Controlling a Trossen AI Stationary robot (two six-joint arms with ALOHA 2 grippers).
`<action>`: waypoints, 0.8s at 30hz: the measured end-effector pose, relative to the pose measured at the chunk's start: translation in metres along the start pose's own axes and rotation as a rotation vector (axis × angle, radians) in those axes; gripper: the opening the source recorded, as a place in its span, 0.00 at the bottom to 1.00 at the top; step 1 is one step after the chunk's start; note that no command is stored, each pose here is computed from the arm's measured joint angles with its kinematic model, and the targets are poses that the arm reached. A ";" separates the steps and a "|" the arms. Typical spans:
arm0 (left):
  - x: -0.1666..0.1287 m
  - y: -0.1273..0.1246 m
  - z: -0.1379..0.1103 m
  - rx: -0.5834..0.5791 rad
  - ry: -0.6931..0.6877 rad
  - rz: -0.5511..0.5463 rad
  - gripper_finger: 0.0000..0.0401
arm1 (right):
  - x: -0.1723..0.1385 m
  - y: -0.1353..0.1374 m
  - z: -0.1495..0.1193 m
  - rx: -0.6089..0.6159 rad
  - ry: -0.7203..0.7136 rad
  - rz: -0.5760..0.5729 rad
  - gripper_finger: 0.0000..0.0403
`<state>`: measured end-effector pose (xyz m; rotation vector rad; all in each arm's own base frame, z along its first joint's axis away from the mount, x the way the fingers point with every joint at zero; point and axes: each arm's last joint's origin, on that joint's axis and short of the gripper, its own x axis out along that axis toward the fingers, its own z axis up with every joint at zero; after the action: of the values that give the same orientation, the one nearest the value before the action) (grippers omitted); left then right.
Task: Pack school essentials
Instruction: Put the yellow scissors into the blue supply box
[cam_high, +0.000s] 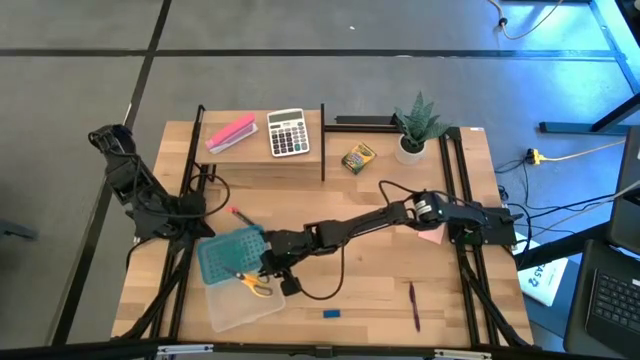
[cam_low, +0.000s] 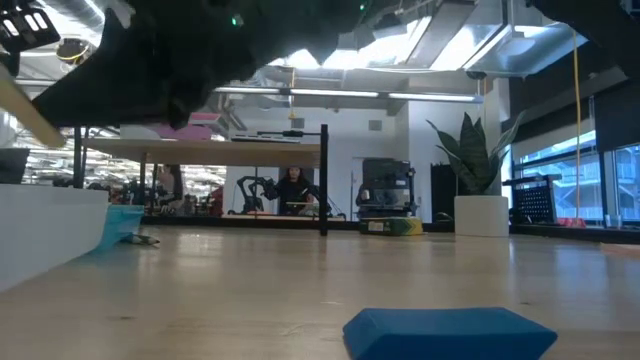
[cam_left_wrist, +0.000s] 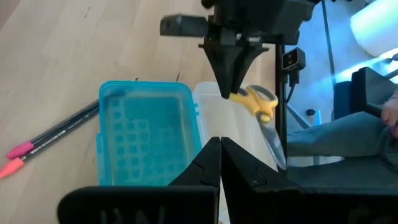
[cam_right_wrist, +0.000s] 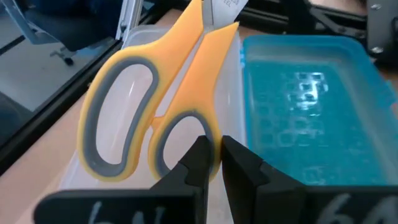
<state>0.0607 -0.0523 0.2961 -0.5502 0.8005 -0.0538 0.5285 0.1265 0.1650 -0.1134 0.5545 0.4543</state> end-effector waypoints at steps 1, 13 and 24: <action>0.000 0.000 0.000 -0.003 0.000 -0.001 0.00 | 0.002 0.000 -0.002 0.001 0.007 0.002 0.09; 0.000 0.000 0.000 -0.003 0.000 0.000 0.00 | 0.008 -0.004 -0.023 -0.030 0.121 0.029 0.09; 0.000 0.000 0.000 -0.002 -0.012 0.007 0.00 | 0.004 -0.002 -0.031 -0.018 0.230 0.050 0.09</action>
<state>0.0611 -0.0521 0.2963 -0.5496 0.7904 -0.0432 0.5178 0.1199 0.1367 -0.1704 0.7810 0.4985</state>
